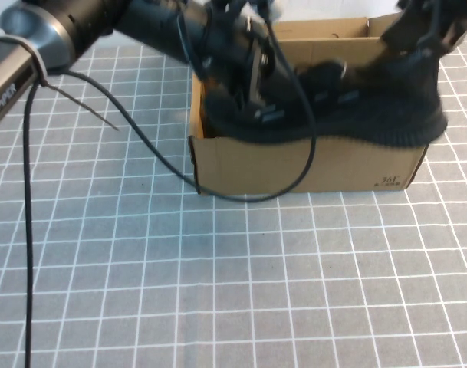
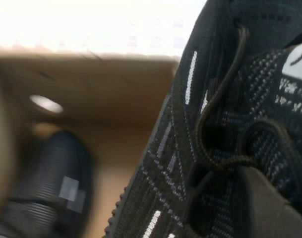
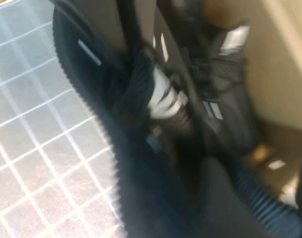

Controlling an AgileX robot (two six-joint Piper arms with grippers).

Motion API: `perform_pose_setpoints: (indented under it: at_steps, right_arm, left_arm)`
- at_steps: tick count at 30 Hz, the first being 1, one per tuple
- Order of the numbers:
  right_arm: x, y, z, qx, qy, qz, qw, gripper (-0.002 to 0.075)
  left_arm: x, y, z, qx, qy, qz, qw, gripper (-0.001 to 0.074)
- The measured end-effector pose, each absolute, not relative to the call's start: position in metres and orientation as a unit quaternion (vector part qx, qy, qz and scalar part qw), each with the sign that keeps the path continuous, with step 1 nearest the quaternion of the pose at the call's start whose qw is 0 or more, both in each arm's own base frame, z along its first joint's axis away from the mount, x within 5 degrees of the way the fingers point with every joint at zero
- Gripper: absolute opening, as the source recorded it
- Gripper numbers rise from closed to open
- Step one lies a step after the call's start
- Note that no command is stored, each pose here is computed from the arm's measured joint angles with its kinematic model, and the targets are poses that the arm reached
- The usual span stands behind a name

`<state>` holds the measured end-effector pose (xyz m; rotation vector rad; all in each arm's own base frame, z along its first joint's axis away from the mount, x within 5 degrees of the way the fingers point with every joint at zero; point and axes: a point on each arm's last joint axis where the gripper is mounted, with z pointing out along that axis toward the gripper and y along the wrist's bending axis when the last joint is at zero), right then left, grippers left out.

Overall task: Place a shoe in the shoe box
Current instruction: Hand over the shoe, then place the shoe in the shoe box

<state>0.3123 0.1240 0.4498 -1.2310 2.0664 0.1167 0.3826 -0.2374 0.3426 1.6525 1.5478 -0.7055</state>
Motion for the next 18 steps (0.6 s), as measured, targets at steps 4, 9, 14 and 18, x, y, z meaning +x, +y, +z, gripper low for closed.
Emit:
perform_pose_setpoints:
  at_steps: [4,9,14,18]
  right_arm:
    - [0.298,0.116,0.466,-0.441,0.814,0.039,0.375,0.0123]
    - [0.29,0.111,0.474,-0.412,0.825,0.036,0.385,0.0003]
    - [0.287,0.108,0.477,-0.391,0.834,0.034,0.386,-0.0013]
    - [0.282,0.106,0.481,-0.384,0.835,0.034,0.392,-0.0014]
  left_arm:
    - [0.391,-0.238,0.362,0.629,0.598,-0.242,0.433,0.003]
    - [0.4,-0.238,0.366,0.614,0.597,-0.209,0.473,0.0029]
    - [0.408,-0.238,0.365,0.597,0.601,-0.188,0.497,0.0029]
    - [0.417,-0.242,0.348,0.596,0.611,-0.192,0.485,0.0029]
